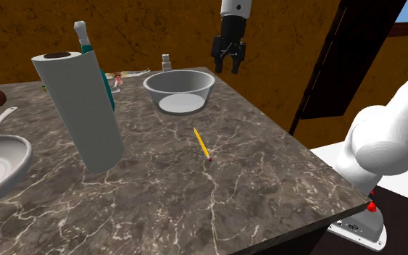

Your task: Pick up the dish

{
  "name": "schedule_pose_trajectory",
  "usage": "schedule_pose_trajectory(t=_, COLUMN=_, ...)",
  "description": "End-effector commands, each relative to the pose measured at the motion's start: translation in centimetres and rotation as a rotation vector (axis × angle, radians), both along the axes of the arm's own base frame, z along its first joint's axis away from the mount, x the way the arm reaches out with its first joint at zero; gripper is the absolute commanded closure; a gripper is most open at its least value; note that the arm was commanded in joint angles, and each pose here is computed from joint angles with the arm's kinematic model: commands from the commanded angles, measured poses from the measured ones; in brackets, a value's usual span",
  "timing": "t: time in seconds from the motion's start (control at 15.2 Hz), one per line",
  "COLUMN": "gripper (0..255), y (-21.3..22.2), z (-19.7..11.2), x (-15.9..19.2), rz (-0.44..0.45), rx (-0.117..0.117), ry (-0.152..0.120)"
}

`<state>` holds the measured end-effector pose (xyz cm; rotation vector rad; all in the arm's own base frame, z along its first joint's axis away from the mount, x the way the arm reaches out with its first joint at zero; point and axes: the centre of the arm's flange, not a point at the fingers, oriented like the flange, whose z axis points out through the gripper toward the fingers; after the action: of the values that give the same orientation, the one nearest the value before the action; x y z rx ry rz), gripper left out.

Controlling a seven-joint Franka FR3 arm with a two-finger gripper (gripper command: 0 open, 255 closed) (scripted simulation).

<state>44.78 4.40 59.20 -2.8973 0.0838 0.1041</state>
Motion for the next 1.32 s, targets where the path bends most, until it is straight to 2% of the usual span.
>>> schedule_pose_trajectory(t=0.0, gripper=0, y=0.9, z=0.2, x=2.8, rz=0.014, rx=0.026, ry=0.020)
schedule_pose_trajectory(t=0.33, gripper=0, y=2.7, z=0.9, x=9.6, rz=0.047, rx=0.088, ry=0.067)
schedule_pose_trajectory(t=0.79, gripper=0, y=2.7, z=-2.8, x=9.6, rz=0.047, rx=0.088, ry=0.067)
schedule_pose_trajectory(t=0.99, gripper=0, y=2.7, z=-3.1, x=9.6, rz=0.047, rx=0.088, ry=0.067)
schedule_pose_trajectory(t=1.06, gripper=255, y=2.7, z=-3.1, x=9.6, rz=0.047, rx=0.088, ry=0.067)
schedule_pose_trajectory(t=1.25, gripper=255, y=2.8, z=-3.1, x=9.6, rz=0.047, rx=0.088, ry=0.067)
